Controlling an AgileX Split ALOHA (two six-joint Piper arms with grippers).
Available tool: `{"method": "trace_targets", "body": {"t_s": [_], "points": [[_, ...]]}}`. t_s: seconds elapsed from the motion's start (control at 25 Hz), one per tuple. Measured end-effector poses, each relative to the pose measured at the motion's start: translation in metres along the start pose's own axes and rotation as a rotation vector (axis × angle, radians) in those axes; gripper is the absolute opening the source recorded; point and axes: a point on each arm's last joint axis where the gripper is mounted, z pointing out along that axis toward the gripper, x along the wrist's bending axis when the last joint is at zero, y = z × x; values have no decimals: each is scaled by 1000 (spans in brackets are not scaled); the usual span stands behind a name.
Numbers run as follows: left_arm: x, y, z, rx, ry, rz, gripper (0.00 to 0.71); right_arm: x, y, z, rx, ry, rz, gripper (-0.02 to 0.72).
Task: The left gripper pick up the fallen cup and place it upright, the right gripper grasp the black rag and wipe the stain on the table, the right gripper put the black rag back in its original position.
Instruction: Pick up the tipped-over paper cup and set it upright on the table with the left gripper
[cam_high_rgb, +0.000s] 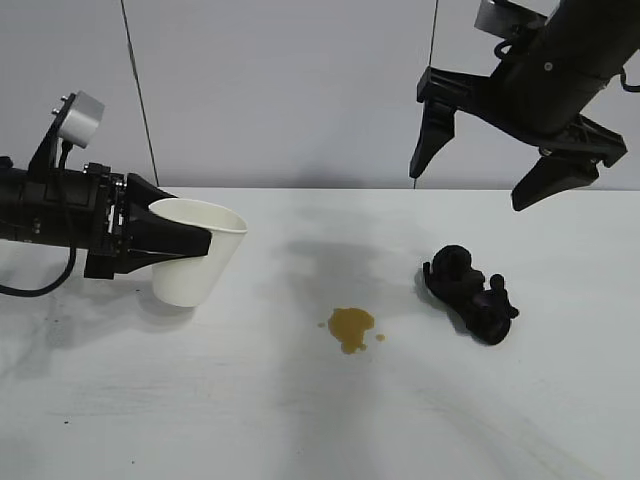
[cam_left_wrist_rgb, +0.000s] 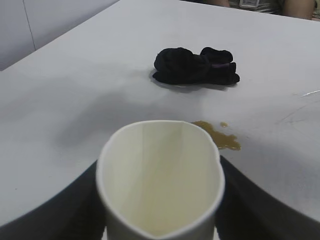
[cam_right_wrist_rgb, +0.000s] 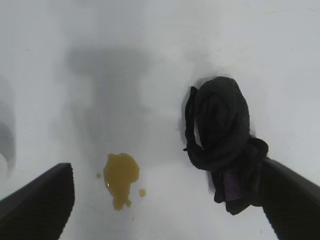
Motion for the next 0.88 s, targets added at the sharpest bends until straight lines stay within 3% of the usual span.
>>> {"method": "trace_targets", "body": {"t_s": [0.72, 0.76, 0.88], "points": [[-1, -26, 7, 8, -18, -25, 409, 0, 1, 0, -10, 0, -2, 694], [-1, -26, 7, 8, -18, -25, 433, 0, 1, 0, -10, 0, -2, 694], [-1, -26, 7, 9, -17, -26, 592, 0, 1, 0, -10, 0, -2, 694]]}}
